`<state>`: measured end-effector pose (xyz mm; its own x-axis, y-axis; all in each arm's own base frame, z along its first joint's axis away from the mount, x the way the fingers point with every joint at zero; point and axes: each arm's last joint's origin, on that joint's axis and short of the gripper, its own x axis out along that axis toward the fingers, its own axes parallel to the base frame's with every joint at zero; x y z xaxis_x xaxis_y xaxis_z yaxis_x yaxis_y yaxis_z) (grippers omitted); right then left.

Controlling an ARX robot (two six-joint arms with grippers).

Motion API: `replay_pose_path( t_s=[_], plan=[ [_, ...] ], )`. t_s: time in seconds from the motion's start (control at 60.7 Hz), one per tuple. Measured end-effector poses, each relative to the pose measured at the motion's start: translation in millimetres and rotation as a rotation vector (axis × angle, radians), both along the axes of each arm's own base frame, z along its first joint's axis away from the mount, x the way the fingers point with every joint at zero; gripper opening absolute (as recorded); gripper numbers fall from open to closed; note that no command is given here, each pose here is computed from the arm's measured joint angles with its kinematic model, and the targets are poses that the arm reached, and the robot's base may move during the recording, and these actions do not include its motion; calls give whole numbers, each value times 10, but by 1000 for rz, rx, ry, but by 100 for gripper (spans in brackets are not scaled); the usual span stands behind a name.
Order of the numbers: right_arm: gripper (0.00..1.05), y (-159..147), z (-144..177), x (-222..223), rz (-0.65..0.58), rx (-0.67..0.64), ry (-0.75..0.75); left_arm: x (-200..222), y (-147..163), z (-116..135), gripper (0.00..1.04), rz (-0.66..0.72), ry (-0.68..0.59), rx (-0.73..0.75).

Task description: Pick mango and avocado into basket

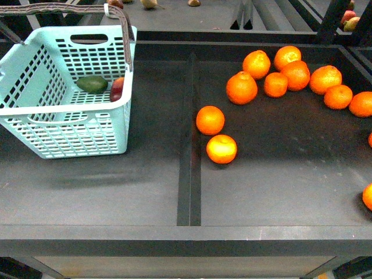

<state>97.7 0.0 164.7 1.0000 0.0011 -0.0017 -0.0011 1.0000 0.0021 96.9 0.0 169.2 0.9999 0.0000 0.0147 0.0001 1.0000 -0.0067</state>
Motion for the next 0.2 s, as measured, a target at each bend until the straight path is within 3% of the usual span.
replay_pose_path(
  t_s=[0.198],
  plan=[
    [97,0,0,0,0,0,0,0,0,-1,97,0,0,1]
  ],
)
